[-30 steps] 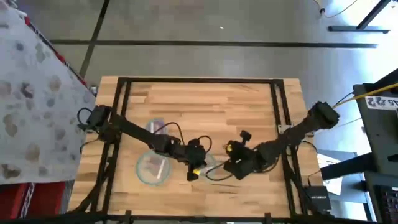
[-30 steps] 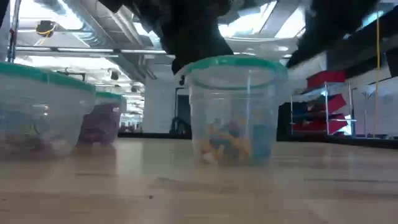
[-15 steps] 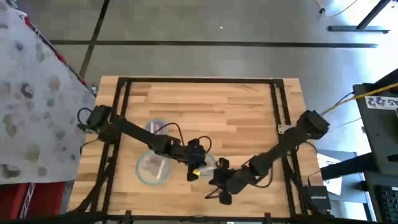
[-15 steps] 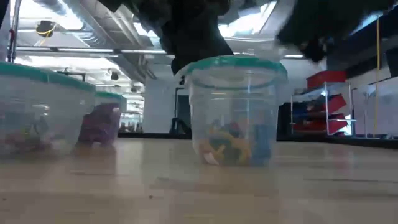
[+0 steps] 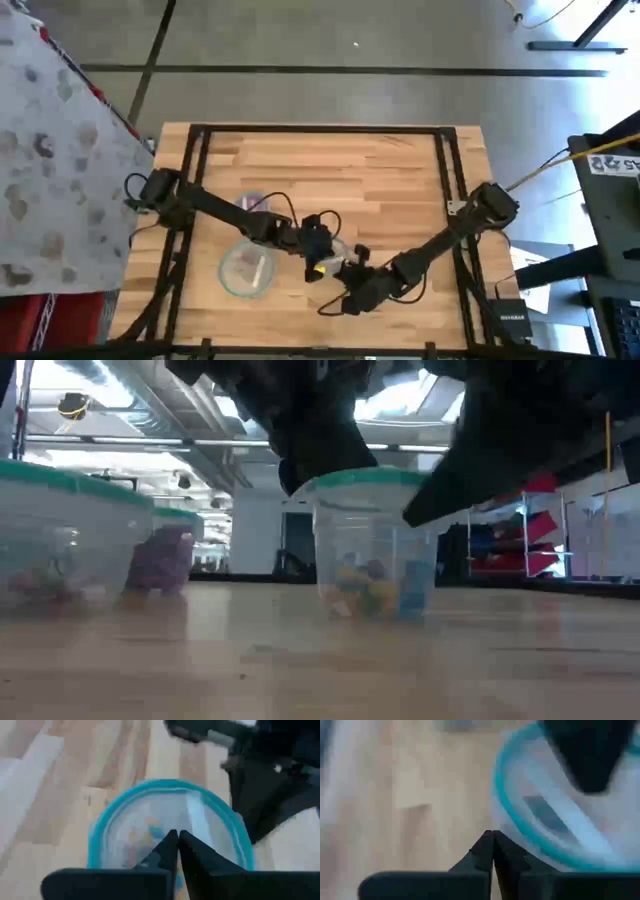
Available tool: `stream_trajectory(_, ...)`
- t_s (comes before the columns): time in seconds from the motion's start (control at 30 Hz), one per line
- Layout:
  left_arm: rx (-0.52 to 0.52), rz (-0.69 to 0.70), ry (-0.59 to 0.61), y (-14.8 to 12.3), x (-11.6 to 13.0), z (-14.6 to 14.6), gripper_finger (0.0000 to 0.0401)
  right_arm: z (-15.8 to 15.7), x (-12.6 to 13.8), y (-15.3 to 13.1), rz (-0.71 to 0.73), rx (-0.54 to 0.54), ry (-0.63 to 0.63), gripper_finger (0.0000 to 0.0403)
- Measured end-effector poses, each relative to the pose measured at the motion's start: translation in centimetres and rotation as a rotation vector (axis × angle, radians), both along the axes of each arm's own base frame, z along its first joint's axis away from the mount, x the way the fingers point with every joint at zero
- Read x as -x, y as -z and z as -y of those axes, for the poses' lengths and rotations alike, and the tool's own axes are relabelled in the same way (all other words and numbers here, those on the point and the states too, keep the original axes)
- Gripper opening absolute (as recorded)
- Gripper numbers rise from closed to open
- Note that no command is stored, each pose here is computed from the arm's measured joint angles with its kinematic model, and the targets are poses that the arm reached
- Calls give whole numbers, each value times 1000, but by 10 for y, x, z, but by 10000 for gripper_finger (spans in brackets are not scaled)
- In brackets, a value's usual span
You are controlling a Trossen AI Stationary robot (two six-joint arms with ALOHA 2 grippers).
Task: Sort candy
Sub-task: Close the top small transparent bin
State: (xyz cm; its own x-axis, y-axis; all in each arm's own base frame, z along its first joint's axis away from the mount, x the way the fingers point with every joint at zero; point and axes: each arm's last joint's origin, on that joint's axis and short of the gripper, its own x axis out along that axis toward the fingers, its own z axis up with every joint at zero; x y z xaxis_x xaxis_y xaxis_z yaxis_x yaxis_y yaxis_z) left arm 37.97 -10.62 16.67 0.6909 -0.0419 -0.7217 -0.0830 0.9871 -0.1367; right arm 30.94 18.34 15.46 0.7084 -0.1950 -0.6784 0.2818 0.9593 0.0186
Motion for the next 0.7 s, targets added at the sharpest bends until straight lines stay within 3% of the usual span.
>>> stream_trajectory(0.2,10,-3,4,0,0,0,3,12,17,-14,-98,87,18,0)
stream_trajectory(0.4,35,4,30,-1,0,4,3,39,49,-45,-3,258,353,0)
stream_trajectory(0.53,31,5,27,-1,0,4,3,23,55,-64,97,194,278,0)
stream_trajectory(0.7,26,8,21,-1,0,4,3,-6,38,-70,164,4,16,0)
